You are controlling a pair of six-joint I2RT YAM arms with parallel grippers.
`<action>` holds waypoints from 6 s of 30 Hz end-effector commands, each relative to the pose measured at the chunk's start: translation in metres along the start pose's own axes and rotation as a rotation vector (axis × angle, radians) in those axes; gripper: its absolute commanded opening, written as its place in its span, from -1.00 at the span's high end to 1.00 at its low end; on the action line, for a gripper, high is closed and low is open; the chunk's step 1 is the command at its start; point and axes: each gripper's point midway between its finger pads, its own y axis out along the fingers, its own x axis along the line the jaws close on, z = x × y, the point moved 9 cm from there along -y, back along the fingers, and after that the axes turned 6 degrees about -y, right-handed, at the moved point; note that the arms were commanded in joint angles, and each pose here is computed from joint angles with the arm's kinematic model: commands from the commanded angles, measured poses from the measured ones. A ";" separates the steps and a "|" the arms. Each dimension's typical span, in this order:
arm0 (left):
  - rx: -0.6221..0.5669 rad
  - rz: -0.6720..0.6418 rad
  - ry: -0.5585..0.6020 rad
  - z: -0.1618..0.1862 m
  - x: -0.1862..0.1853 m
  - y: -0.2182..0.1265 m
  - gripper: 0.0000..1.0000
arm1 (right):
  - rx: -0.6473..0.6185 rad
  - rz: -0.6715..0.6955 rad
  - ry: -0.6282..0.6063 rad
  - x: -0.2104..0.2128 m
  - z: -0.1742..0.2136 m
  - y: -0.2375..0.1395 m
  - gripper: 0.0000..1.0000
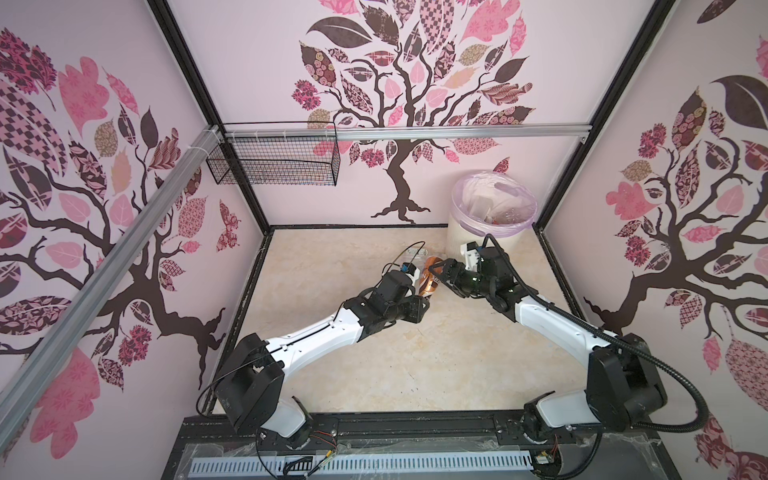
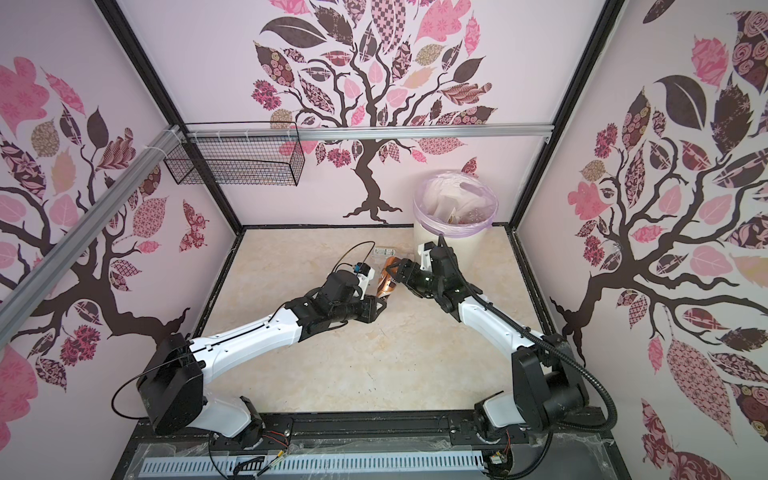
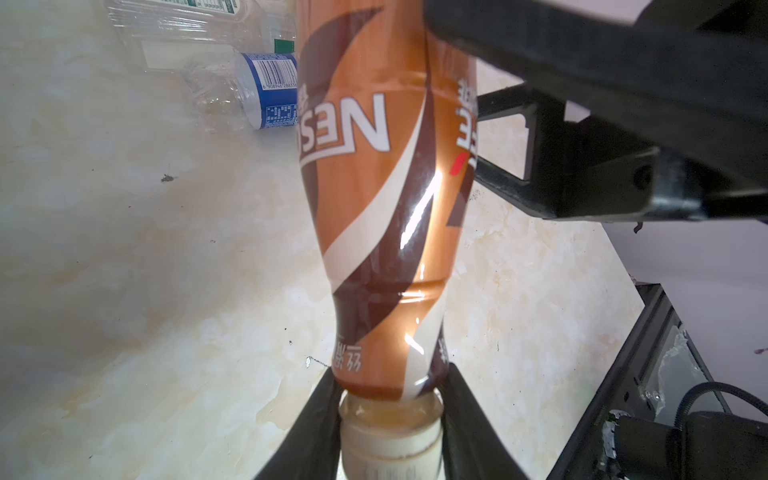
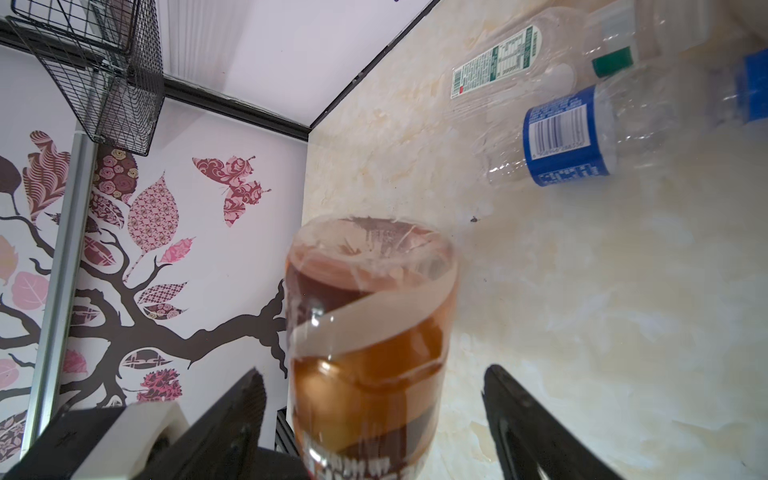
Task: Throw the plastic bottles in the bin
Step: 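Lift the Nescafe bottle with the left gripper toward the right gripper, then grasp the Nescafe bottle bottom with the right gripper and open the left gripper, then raise the Nescafe bottle with the right gripper over the bin, then open the right gripper above the bin to drop the Nescafe bottle, then lower the left gripper onto the blue-label water bottle while the right gripper returns, then close the left gripper on the blue-label bottle body and lift it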
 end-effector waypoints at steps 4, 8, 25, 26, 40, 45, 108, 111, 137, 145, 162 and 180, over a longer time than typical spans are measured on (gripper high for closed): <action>-0.020 0.017 -0.001 0.005 0.001 -0.009 0.23 | -0.021 -0.040 -0.008 0.011 -0.014 0.015 -0.45; -0.024 0.018 0.001 0.005 0.001 -0.012 0.21 | -0.014 -0.046 -0.001 0.011 -0.013 0.019 -0.17; -0.128 -0.006 0.001 -0.010 -0.003 -0.045 -0.53 | -0.107 0.025 -0.167 0.045 -0.033 -0.017 0.04; -0.141 -0.004 0.009 -0.014 -0.006 -0.050 -0.62 | -0.137 0.040 -0.201 0.052 -0.038 -0.025 0.05; -0.397 0.045 0.186 -0.106 -0.068 -0.114 -0.96 | -0.625 0.172 -0.405 0.128 -0.141 -0.167 0.08; -0.446 0.107 0.219 -0.131 -0.090 -0.120 -0.96 | -0.881 0.263 -0.443 0.155 -0.179 -0.242 0.10; -0.169 -0.238 -0.138 -0.101 0.030 -0.039 -0.96 | -0.269 0.352 -0.390 0.044 -0.047 -0.073 -0.99; -0.140 -0.231 -0.160 -0.108 0.042 -0.018 -0.97 | -0.232 0.369 -0.377 0.028 -0.030 -0.072 -0.99; -0.011 -0.209 -0.023 -0.124 0.076 0.142 -0.96 | -0.159 0.316 -0.362 0.002 0.011 -0.083 -0.99; -0.003 -0.206 0.007 -0.125 0.079 0.158 -0.97 | -0.164 0.313 -0.365 0.000 0.012 -0.084 -0.99; 0.016 -0.170 -0.032 -0.110 0.078 0.164 -0.96 | -0.191 0.318 -0.356 -0.002 0.012 -0.093 -0.99; 0.043 -0.140 -0.023 -0.076 0.043 0.147 -0.96 | -0.223 0.325 -0.353 -0.001 0.013 -0.102 -0.99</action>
